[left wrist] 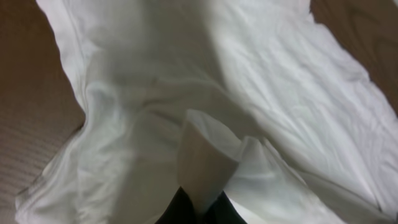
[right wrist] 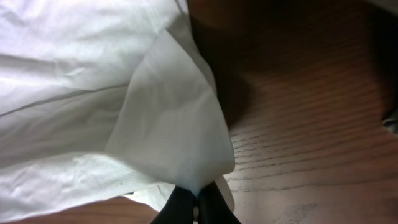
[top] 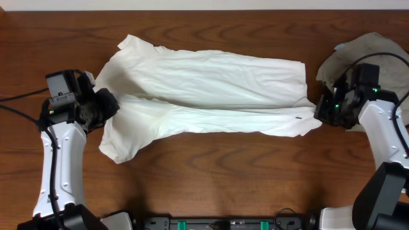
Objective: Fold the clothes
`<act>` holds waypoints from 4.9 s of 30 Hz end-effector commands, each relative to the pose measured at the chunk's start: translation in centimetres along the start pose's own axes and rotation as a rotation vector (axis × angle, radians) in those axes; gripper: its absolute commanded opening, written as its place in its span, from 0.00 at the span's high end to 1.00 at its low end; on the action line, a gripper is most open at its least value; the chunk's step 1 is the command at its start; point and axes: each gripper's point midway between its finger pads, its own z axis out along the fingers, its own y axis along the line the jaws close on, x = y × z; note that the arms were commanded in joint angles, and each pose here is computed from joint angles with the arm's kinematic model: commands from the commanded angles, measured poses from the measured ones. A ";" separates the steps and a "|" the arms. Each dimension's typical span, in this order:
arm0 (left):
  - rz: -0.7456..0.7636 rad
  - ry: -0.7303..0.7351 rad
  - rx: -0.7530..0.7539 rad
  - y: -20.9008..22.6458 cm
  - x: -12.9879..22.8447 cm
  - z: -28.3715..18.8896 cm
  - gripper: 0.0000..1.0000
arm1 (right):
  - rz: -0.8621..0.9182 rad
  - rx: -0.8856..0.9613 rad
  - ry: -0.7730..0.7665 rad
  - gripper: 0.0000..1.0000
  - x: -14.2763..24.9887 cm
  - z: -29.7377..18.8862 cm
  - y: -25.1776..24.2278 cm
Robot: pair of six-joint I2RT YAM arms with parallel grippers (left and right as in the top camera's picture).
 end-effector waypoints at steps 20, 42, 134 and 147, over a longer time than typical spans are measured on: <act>0.042 -0.105 -0.022 0.0 -3.1 -0.3 0.94 | -0.033 -0.047 -0.115 0.98 -2.7 -0.3 2.9; 0.077 -0.233 -0.011 -0.1 -7.3 2.0 0.87 | -0.057 0.022 -0.178 0.98 -4.4 0.6 2.6; 0.341 -0.097 -0.089 -6.2 -19.7 19.2 0.07 | -0.340 0.051 0.054 0.06 -15.6 6.5 8.6; 0.332 -0.035 -0.027 -5.5 -17.7 23.4 0.07 | -0.338 0.055 0.065 0.04 -15.3 6.5 8.5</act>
